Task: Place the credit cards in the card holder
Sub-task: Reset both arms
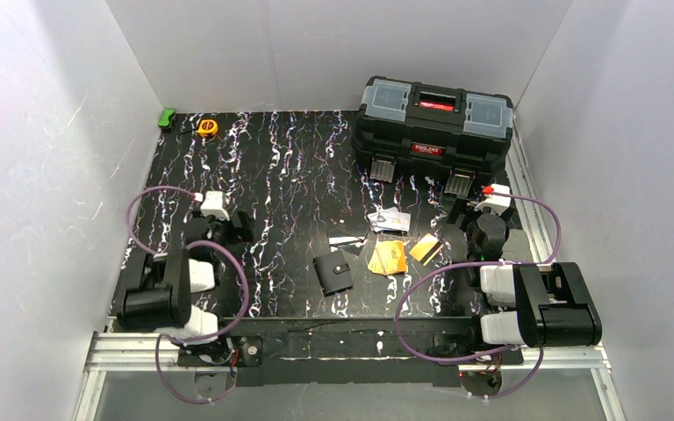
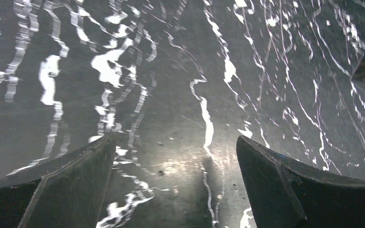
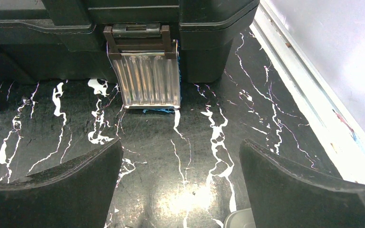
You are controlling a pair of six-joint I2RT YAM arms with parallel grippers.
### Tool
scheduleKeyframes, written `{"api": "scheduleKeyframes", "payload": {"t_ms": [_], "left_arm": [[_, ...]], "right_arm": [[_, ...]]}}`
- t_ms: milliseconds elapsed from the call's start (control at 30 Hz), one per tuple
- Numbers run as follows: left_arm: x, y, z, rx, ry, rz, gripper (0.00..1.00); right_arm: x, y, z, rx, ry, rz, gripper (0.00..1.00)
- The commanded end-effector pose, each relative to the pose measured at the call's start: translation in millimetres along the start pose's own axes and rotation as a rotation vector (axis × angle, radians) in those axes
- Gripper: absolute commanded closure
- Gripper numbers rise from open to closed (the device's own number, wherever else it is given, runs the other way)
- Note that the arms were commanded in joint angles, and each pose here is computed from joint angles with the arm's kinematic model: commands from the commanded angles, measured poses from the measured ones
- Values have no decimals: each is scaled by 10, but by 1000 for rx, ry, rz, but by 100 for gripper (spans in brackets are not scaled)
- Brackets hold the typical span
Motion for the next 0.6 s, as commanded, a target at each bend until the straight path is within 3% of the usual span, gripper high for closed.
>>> {"api": "scheduleKeyframes", "payload": {"t_ms": [0,33,167,233,567], "left_arm": [[-55,-127,157,-13,-76,110,2],[-57,-147,157,3,-18,130,2],[-72,-122,225,30,31,99,2],[-83,-118,237,19,-14,99,2],[-81,-108,232,13,6,92,2]], "right_arm": [[-142,29,40,-13,-72,8,2],[-143,31,42,-15,-72,8,2],[-149,39,98,-34,-33,17,2],[-155,24,120,-66,2,31,2],[-157,21,104,-75,-13,30,2]]}}
Point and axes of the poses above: each gripper's point midway between its finger pads, its own z axis out along the fingers, its own y axis along the line the jaws close on, x = y × z, the point moved 10 cm from there along -z, back along the fingers, and after that the axes turned 12 degrees about z, right-handed, at the moved point
